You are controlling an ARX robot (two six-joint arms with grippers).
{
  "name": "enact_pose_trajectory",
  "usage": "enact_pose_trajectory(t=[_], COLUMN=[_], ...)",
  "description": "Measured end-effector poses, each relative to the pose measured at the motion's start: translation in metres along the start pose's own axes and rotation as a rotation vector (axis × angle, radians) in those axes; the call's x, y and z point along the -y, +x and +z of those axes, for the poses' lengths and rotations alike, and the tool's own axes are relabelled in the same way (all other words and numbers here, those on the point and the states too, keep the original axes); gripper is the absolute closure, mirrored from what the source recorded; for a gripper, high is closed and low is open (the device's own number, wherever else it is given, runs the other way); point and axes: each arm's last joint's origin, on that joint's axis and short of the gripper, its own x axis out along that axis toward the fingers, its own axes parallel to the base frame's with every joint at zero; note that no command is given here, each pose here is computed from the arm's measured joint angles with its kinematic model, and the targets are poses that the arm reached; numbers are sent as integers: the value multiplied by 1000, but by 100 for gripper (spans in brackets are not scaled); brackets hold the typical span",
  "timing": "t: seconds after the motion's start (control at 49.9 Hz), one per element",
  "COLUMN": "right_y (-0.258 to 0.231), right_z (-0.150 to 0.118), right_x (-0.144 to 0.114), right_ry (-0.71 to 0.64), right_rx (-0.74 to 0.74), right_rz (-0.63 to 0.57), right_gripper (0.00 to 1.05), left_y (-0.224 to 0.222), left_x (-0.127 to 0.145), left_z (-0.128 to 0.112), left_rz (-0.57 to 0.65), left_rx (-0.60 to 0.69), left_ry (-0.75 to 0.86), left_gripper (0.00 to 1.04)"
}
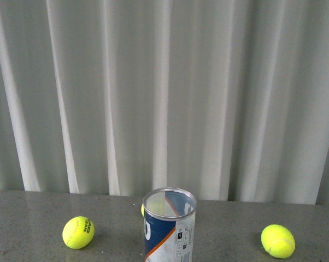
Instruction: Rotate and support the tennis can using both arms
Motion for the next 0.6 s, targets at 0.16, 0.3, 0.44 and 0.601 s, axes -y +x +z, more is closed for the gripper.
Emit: enact_pose_trajectory(t=[0.16, 0.3, 0.44, 0.601], right_y=[0, 0, 0, 0], right_z=[0, 0, 0, 0], right_x=[0, 0, 0, 0], right_ry=[0, 0, 0, 0], right_rx=[0, 0, 0, 0], right_rz=[0, 0, 0, 0], right_gripper=[7, 7, 7, 7], left_y=[-6, -11, -16, -22], left_x=[0, 0, 0, 0], left_z=[2, 4, 4, 5], left_rz=[-2, -2, -2, -2], left_rx=[4, 11, 12, 14], left_ry=[0, 0, 0, 0], left_gripper=[101, 101, 101, 101])
